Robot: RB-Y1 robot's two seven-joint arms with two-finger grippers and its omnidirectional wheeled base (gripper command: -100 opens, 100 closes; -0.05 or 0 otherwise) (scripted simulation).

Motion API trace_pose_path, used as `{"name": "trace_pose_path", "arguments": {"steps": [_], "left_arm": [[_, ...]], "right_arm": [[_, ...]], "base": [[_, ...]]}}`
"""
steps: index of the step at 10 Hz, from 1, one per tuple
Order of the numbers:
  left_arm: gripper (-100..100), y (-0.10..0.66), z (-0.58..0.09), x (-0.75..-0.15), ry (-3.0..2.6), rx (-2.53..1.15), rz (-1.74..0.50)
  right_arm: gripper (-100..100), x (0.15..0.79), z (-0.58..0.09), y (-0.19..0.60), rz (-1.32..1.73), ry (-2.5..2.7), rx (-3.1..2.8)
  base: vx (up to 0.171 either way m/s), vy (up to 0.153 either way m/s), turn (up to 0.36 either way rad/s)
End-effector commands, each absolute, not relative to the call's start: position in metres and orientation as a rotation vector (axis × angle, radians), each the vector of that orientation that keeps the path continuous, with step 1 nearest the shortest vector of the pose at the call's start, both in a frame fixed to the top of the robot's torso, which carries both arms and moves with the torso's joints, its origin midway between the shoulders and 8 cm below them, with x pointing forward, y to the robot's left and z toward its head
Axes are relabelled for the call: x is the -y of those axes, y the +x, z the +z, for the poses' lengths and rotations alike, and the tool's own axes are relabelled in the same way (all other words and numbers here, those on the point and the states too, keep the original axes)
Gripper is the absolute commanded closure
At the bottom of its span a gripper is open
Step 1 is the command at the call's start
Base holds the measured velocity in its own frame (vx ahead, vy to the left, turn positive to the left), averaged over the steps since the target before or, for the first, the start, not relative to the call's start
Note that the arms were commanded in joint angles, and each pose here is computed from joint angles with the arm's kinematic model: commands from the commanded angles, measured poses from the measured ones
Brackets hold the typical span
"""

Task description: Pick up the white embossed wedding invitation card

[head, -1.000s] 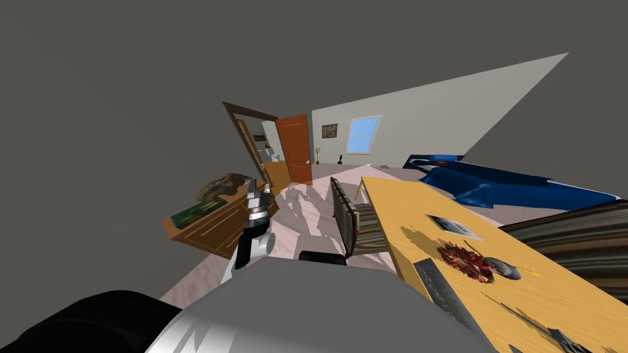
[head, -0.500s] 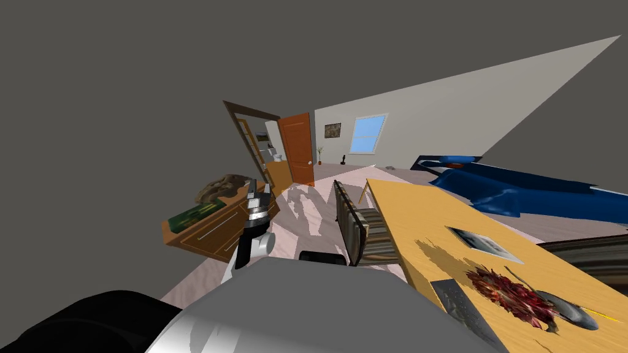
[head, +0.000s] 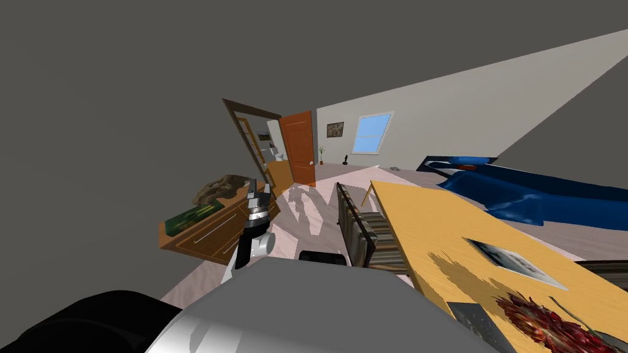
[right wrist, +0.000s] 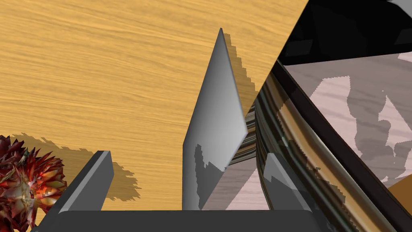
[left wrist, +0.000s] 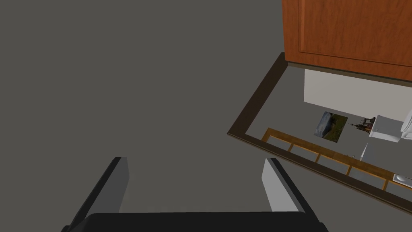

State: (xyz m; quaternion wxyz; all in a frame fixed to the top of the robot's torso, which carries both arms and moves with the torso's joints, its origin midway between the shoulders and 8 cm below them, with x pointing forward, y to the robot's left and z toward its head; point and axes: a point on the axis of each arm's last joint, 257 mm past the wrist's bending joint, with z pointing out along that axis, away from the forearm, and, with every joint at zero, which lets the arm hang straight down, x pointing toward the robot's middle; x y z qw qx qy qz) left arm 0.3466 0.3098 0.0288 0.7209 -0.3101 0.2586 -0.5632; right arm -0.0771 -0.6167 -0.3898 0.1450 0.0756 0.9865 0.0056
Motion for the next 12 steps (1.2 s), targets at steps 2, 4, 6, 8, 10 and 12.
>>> {"name": "trace_pose_path", "arguments": {"steps": [2,4,6,8,10,12], "left_arm": [[0,0.347,0.029,-0.310,-0.685,-0.572,-1.244],[0,0.347,0.029,-0.310,-0.685,-0.571,-1.244],[0,0.347,0.029,-0.310,-0.685,-0.571,-1.245],[0,0.347,0.029,-0.310,-0.685,-0.571,-1.245],[0,0.347,0.029,-0.310,-0.685,-0.571,-1.245],[0,0.347,0.029,-0.310,-0.685,-0.572,-1.244]], "right_arm": [[-100,0.618,-0.385,-0.084,0.014,0.223,-2.865],[-100,0.620,-0.389,-0.087,0.005,0.280,-2.860],[-100,0.623,-0.396,-0.090,-0.007,0.362,-2.849],[-100,0.625,-0.403,-0.094,-0.017,0.443,-2.836],[-100,0.624,-0.405,-0.094,-0.019,0.460,-2.833],[100,0.624,-0.405,-0.095,-0.020,0.468,-2.832]], "base": [[0.070,0.009,0.025],[-0.028,0.000,0.113],[-0.158,0.017,0.352],[-0.172,0.046,0.252],[-0.129,0.033,0.225],[-0.009,0.007,-0.005]]}}
